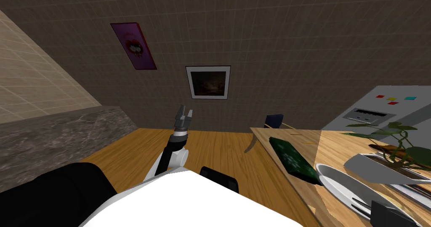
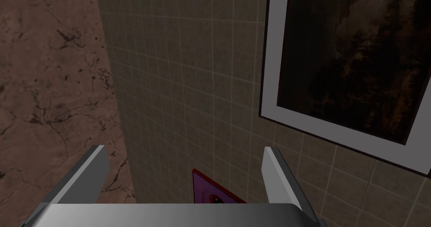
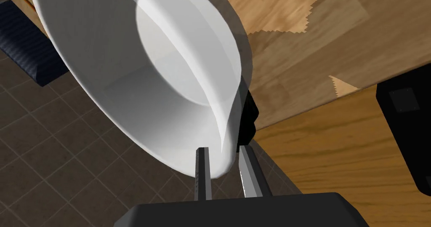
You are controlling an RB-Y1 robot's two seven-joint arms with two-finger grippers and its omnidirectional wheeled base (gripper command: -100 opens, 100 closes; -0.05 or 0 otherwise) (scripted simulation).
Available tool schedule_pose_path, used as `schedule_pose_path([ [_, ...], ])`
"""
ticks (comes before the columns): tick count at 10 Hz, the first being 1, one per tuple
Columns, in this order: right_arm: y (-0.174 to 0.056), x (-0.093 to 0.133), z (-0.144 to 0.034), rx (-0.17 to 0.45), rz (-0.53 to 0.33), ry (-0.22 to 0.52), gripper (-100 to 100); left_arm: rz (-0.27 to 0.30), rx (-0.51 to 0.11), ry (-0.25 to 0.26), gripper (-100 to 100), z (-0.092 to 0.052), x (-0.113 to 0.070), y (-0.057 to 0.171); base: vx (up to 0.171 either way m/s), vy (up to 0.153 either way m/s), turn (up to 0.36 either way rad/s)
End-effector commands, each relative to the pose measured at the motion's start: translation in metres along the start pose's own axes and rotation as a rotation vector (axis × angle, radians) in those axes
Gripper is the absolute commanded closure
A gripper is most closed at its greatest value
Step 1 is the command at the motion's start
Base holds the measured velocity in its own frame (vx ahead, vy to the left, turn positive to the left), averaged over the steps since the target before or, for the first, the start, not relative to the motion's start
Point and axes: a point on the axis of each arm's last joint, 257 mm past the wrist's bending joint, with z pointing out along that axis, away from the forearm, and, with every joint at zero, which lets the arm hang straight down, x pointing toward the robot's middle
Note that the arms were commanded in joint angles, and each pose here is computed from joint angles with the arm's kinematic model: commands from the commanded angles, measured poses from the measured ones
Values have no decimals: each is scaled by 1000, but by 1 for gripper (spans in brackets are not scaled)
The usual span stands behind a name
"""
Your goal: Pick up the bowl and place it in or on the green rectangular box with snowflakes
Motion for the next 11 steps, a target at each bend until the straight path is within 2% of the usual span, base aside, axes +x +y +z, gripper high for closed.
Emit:
schedule_pose_path([
  [1, -21, -6, -6, 15, -20, -6, 100, 0, 0, 0, 0, 0, 0, 0, 160, 166, 60],
  [3, -41, -12, -12, 32, -41, -9, 100, 0, 0, 0, 0, 0, 0, 0, 137, 129, 24],
  [4, -59, -17, -19, 45, -58, -11, 100, 0, 0, 0, 0, 0, 0, 0, 170, 141, 47],
  [7, -84, -20, -32, 54, -77, -4, 100, 0, 0, 0, 0, 0, 0, 0, 220, 149, 15],
  [9, -82, -8, -40, 27, -63, 21, 100, 0, 0, 0, 0, 0, 0, 0, 205, 96, -30],
  [10, -74, 3, -43, 3, -47, 40, 100, 0, 0, 0, 0, 0, 0, 0, 204, 7, -65],
  [11, -75, 2, -43, 4, -47, 39, 100, 0, 0, 0, 0, 0, 0, 0, 136, -7, -30],
])
